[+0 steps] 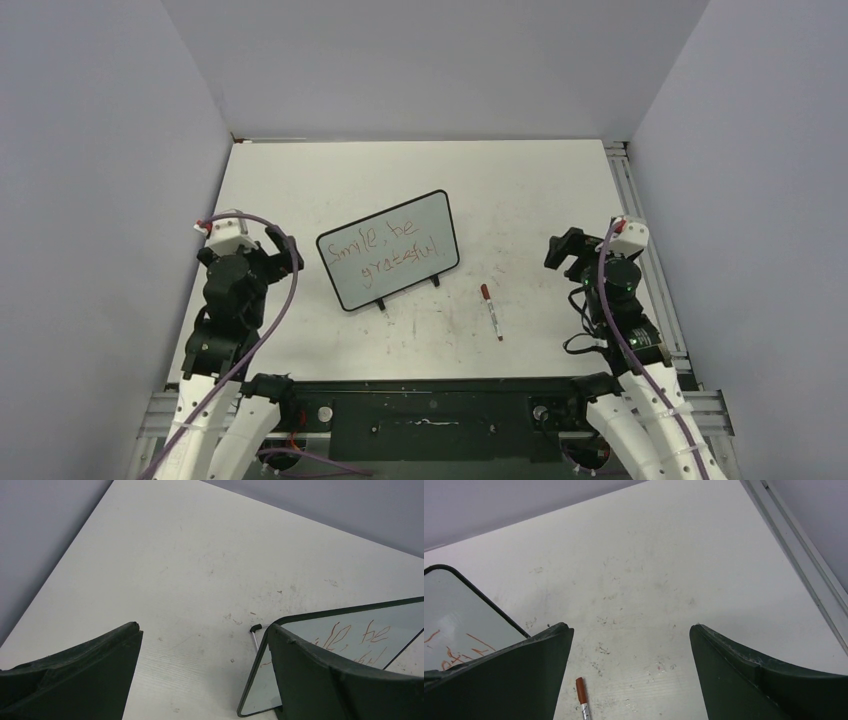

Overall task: Write a sentence on the whiteboard
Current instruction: Reset both arms

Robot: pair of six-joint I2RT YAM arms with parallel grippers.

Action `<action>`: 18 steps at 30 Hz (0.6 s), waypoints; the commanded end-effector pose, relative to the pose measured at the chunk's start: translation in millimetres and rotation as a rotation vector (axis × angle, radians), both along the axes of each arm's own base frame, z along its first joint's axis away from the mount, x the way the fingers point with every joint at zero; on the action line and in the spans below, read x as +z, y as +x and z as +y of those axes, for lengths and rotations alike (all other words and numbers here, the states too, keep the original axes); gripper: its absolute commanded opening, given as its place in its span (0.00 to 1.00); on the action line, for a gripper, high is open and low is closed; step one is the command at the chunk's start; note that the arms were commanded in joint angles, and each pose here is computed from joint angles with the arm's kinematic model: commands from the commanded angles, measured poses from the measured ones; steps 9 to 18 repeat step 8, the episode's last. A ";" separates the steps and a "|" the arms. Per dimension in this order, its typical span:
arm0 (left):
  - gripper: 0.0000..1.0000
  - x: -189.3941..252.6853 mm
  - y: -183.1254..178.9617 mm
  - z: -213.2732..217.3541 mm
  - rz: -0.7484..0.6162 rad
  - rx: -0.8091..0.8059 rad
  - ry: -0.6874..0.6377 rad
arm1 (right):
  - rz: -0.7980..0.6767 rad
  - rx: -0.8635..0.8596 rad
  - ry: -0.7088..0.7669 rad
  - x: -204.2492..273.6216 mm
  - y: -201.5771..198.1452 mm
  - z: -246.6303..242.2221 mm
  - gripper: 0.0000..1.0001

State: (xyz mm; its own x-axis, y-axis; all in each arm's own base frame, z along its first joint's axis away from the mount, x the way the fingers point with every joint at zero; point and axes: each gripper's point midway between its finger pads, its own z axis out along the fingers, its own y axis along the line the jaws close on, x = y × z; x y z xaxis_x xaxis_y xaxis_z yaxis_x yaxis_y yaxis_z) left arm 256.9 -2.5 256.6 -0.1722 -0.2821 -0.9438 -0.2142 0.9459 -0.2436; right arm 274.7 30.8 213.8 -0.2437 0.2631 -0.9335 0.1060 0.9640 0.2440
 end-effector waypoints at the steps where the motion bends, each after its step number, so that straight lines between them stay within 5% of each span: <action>1: 0.96 23.1 -1.4 -2.1 -0.068 -0.018 -0.005 | -0.076 -0.028 -0.010 18.2 -1.9 -8.0 0.90; 18: 0.96 21.8 -0.8 -3.4 -0.064 -0.032 0.008 | -0.054 -0.023 -0.015 13.0 1.3 -6.3 0.90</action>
